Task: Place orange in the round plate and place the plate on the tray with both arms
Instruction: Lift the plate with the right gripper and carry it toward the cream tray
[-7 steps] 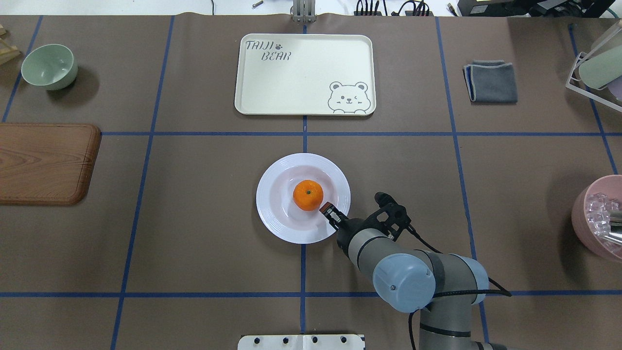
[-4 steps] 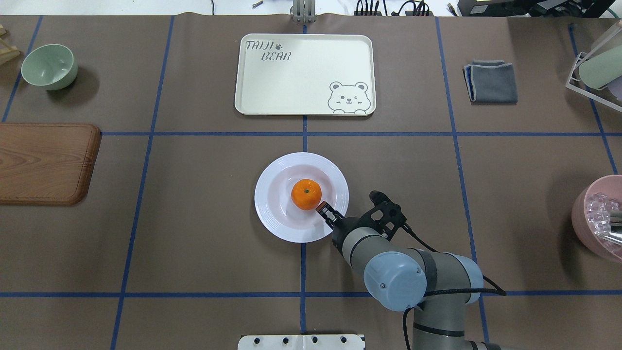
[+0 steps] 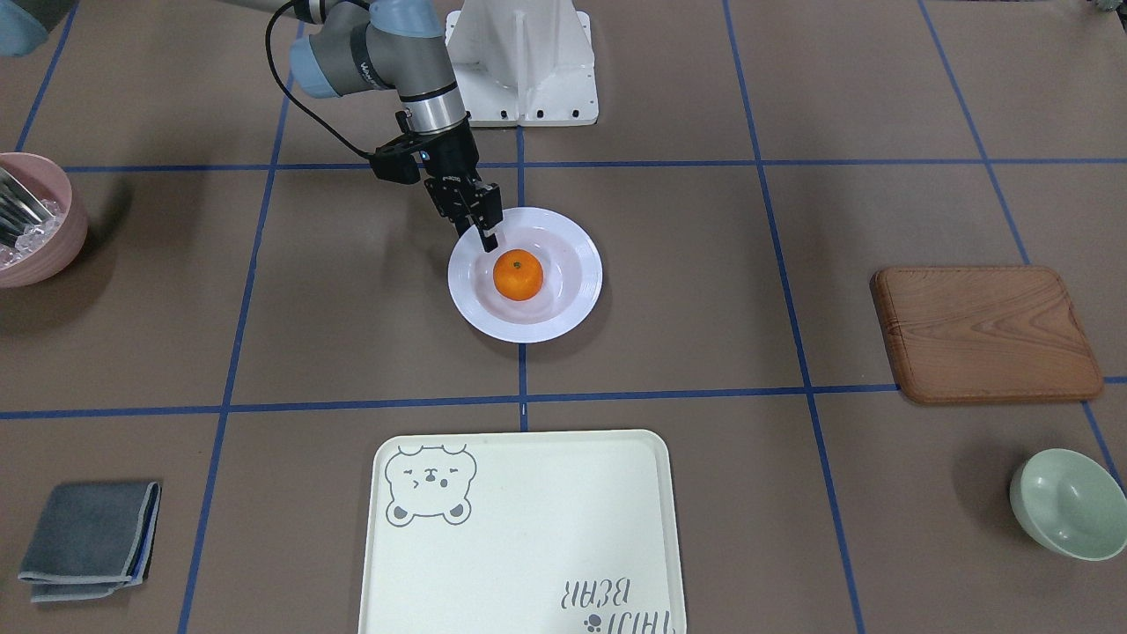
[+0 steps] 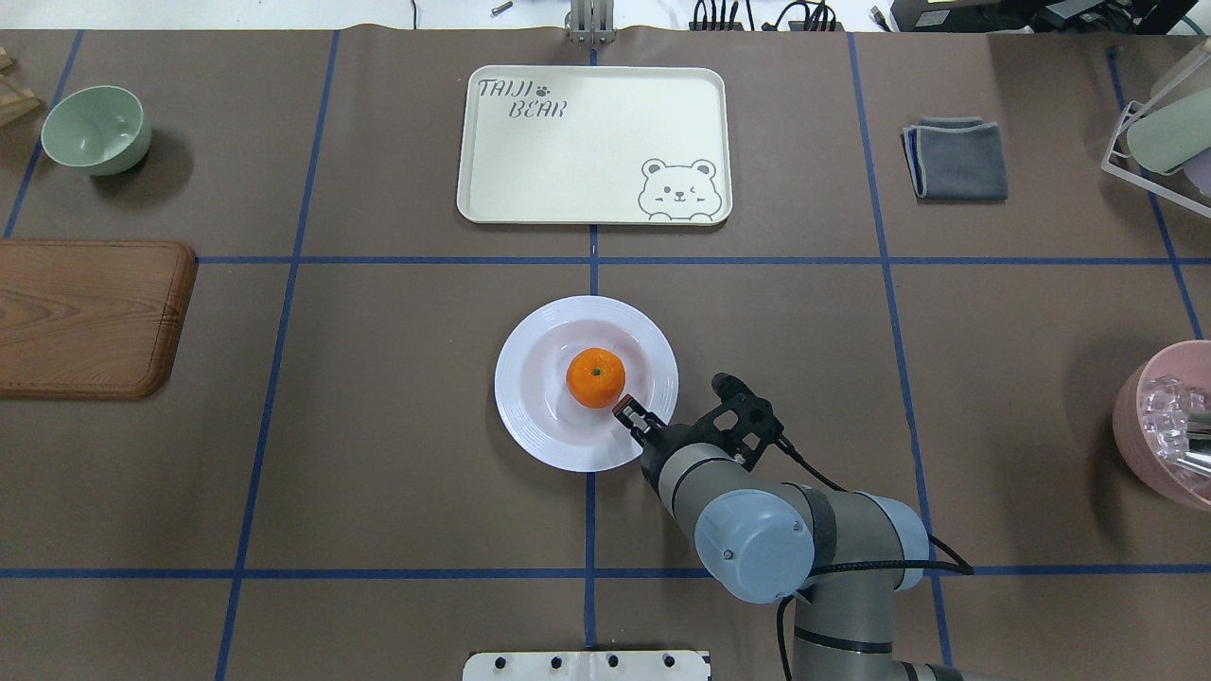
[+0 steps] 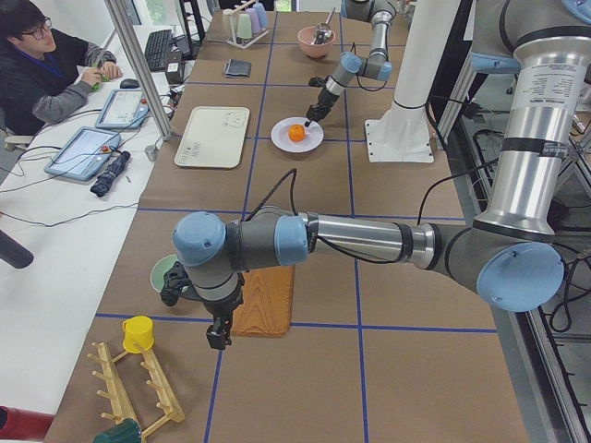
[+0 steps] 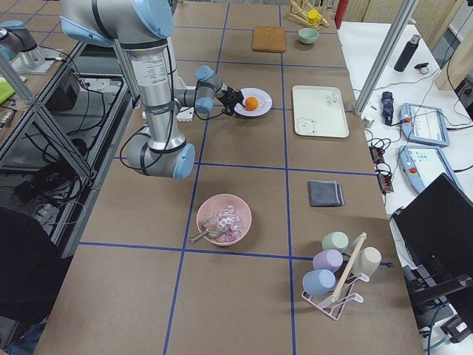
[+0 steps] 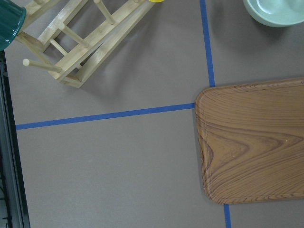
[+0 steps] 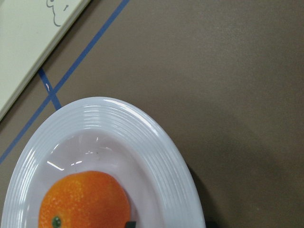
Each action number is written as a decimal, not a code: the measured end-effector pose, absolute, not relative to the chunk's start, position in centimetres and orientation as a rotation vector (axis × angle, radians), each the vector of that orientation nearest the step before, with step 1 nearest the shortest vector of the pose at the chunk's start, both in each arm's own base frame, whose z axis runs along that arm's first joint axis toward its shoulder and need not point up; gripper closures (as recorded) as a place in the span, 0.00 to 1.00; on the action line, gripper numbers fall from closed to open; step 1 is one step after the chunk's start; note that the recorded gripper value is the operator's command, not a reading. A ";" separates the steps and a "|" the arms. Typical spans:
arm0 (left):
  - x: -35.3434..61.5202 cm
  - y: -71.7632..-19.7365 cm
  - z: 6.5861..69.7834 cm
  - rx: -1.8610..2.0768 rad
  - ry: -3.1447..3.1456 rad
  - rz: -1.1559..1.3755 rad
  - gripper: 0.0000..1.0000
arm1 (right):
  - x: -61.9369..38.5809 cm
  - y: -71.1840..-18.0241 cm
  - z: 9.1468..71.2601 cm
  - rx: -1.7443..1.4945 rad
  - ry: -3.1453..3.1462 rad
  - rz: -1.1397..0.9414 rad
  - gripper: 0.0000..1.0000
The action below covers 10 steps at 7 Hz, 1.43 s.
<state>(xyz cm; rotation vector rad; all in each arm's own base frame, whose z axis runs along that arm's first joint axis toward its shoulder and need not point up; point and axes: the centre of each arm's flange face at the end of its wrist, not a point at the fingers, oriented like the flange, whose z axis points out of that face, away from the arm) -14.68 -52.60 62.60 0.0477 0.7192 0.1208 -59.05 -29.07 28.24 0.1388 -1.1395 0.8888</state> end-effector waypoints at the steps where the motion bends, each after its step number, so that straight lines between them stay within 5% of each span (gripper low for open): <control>1: -14.7 -52.6 62.6 0.048 0.720 0.121 0.01 | -59.1 -29.1 28.2 0.138 -1.140 0.888 1.00; 10: -14.6 -52.3 62.6 0.051 0.720 0.123 0.01 | -55.0 -30.3 25.6 0.154 -1.237 0.986 1.00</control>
